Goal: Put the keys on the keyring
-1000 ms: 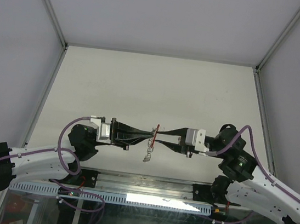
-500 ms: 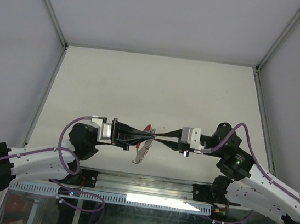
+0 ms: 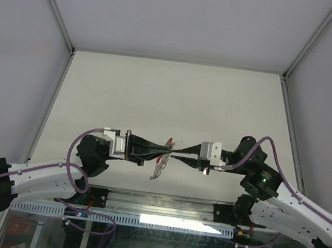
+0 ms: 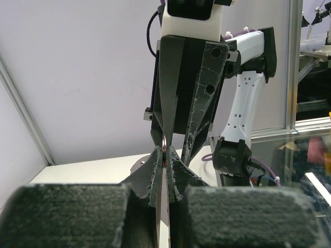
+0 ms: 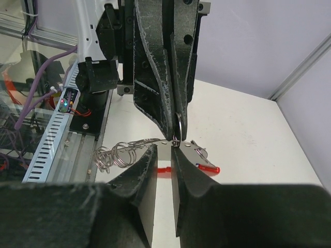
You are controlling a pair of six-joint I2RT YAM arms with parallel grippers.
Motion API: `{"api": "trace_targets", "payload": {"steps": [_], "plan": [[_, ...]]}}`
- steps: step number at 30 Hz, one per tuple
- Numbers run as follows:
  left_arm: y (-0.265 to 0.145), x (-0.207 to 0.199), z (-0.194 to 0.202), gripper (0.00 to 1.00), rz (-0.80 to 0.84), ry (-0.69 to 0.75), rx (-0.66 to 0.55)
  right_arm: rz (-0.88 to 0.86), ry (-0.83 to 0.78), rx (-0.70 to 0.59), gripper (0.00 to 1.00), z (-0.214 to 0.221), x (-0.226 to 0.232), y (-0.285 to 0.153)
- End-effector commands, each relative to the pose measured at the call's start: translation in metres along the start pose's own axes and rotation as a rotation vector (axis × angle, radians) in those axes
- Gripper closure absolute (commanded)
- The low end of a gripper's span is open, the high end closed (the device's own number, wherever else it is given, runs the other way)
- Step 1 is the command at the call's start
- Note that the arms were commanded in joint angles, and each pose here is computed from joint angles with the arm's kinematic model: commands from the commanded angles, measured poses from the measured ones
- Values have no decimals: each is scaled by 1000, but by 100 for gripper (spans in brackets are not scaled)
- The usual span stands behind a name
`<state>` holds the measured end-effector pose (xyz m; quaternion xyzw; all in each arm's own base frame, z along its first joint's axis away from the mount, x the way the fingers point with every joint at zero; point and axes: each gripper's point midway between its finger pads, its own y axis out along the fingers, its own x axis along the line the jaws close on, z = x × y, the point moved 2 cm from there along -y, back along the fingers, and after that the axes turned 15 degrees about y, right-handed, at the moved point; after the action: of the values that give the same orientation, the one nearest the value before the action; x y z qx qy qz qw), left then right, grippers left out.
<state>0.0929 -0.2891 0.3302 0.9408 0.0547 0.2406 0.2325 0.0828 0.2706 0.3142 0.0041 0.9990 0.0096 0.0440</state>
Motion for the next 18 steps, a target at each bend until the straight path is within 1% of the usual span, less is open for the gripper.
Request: {"api": "trace_targets", "payload": {"steps": [1, 12, 16, 18], "plan": [[9, 5, -22, 100, 8, 38, -57, 2, -59, -105, 81, -40, 2, -5], [12, 3, -19, 100, 30, 30, -45, 9, -61, -106, 80, -40, 1, -5], [12, 3, -19, 100, 34, 31, -46, 31, -62, -102, 75, -39, -3, -6], [12, 3, -19, 100, 34, 31, -46, 41, -65, -102, 75, -39, -4, -7]]}}
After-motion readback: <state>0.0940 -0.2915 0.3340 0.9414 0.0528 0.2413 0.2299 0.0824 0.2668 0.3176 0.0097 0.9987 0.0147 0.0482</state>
